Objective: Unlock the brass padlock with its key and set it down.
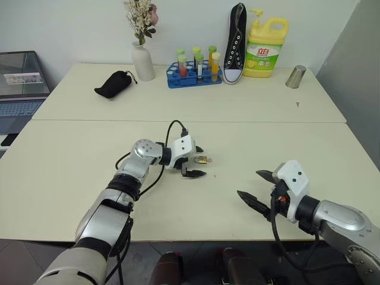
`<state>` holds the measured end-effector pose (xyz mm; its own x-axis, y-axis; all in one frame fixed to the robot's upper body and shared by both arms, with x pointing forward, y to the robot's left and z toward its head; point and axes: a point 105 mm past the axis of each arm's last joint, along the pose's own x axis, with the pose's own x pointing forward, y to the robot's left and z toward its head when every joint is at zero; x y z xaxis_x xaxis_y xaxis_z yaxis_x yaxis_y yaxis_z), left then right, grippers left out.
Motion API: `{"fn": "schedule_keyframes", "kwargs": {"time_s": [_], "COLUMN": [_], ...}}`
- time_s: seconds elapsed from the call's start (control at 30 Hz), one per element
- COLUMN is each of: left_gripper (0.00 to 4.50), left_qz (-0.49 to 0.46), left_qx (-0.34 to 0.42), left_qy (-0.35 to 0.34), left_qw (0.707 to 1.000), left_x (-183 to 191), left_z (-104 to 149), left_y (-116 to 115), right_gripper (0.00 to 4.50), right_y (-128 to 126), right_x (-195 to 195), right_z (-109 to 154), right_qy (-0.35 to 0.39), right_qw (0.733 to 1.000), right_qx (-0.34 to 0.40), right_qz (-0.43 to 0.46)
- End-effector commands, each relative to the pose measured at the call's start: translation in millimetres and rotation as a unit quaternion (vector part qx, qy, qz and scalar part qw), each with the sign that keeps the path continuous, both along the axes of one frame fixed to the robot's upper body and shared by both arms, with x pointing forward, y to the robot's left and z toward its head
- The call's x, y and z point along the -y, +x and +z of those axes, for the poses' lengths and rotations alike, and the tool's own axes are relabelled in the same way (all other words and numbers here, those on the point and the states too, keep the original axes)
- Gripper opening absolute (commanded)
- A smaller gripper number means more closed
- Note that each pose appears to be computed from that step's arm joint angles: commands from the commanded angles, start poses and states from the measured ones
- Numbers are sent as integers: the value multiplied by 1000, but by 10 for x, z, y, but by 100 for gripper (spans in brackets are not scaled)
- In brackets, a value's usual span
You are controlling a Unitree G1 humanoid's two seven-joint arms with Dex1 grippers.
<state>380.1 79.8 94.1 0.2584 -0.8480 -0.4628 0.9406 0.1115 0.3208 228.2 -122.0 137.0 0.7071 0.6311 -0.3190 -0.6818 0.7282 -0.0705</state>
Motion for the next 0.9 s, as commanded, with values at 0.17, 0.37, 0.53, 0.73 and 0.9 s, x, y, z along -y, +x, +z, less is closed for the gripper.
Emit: {"fn": "schedule_keyframes", "kwargs": {"time_s": [0.17,0.37,0.53,0.73,0.9], "left_gripper": [411,231,96,96,96], "left_qz": [-13,0,7,-22,-93], "left_qx": [4,-6,-9,1,91], "left_qy": [24,65,87,69,-43], "left_qw": [1000,998,996,997,991], "left_x": [-28,-85,-122,-78,162], "left_z": [16,-90,-167,-182,219], "left_y": [41,67,69,-21,-183], "right_gripper": [450,450,450,450,450], "right_y": [-107,-131,-150,-163,-166], "right_x": [-47,-58,-68,-63,-55], "right_z": [67,75,85,100,160], "right_qy": [0,2,3,1,0], "right_qw": [1000,1000,1000,1000,999], "right_qx": [9,11,11,15,44], "right_qz": [11,12,15,22,29]}}
